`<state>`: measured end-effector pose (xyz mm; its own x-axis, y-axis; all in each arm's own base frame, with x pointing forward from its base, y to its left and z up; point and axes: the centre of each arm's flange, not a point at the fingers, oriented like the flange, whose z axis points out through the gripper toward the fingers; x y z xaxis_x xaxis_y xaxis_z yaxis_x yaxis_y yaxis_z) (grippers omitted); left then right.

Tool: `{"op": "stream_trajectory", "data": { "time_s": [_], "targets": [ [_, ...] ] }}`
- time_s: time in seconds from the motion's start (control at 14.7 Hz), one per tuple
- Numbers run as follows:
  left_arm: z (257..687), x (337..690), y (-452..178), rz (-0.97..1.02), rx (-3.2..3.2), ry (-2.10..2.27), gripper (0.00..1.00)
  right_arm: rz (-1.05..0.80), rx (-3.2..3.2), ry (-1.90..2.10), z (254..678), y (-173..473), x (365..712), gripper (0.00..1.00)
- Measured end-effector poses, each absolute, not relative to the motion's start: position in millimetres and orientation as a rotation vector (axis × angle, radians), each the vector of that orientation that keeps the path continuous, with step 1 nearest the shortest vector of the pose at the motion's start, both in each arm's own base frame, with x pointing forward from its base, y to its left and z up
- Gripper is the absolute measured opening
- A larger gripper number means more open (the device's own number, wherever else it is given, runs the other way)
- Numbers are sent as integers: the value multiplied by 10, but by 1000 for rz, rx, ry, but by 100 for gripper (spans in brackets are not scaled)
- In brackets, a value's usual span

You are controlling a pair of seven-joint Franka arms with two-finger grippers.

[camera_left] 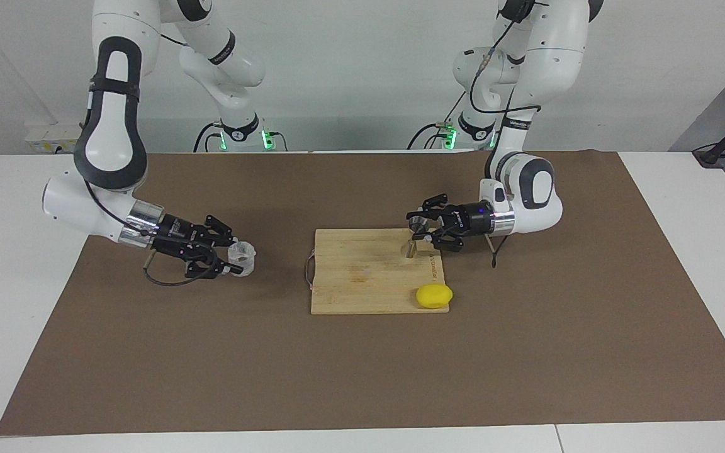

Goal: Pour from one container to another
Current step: 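Carry the dark cup onto the board while the right gripper lifts the clear cup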

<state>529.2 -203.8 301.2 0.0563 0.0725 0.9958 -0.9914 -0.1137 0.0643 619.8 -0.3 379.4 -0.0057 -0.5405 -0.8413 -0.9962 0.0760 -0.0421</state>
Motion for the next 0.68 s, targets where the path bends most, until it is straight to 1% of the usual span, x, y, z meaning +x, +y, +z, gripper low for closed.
{"op": "stream_trajectory", "data": {
  "time_s": [0.48,0.68],
  "targets": [
    [2922,5139,-2615,1386,1352,-1041,52,833,-1591,1634,3872,458,6174,50],
    [2858,5027,-2866,1399,1354,-1033,52,826,-1615,1621,3903,617,6168,50]
  ]
}}
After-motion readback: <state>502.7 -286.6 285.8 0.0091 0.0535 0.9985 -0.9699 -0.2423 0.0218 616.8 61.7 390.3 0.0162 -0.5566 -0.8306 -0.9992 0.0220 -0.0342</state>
